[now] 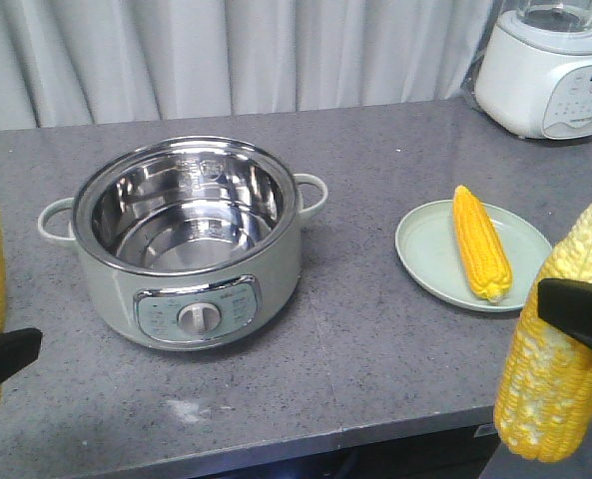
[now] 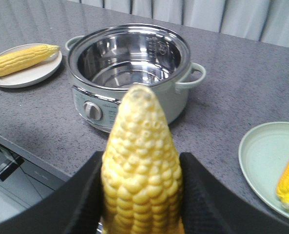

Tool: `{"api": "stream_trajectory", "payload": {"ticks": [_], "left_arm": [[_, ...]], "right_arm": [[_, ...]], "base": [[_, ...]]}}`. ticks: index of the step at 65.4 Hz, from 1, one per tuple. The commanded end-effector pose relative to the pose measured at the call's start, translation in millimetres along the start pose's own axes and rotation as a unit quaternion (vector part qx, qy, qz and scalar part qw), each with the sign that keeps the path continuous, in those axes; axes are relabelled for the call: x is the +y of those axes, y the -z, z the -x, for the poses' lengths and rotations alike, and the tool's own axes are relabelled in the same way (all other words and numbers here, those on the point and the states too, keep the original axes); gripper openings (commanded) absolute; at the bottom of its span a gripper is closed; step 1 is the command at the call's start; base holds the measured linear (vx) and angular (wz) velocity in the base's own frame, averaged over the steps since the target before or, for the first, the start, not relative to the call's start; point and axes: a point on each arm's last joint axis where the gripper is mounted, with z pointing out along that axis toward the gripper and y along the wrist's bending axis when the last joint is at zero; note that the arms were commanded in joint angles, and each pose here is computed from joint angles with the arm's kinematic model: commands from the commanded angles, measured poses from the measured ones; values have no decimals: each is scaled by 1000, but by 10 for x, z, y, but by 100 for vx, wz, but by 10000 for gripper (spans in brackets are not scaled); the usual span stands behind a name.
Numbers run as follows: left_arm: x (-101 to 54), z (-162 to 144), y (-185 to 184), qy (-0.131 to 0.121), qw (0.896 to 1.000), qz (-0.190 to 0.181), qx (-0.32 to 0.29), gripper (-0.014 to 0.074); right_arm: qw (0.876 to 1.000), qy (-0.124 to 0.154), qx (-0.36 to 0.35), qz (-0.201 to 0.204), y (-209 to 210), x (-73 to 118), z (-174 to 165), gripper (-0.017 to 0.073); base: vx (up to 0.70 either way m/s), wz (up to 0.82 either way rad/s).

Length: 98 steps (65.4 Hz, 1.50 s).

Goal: Distribute corn equally
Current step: 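Turn the base away from the pot toward the other counter holding both cobs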

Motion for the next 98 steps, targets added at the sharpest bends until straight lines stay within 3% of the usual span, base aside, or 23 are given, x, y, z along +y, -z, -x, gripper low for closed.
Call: {"api": "stream_trajectory", "payload": {"ticks": [1, 98], "left_arm": [[6, 117, 48, 6, 999, 5, -44, 244], [6, 117, 48, 6, 999, 5, -44, 244]], "right_arm": [[999, 0, -41, -12, 42, -10, 114, 254], [999, 0, -42, -13, 42, -11, 114, 254]], "base": [[0, -24], [0, -28]]}}
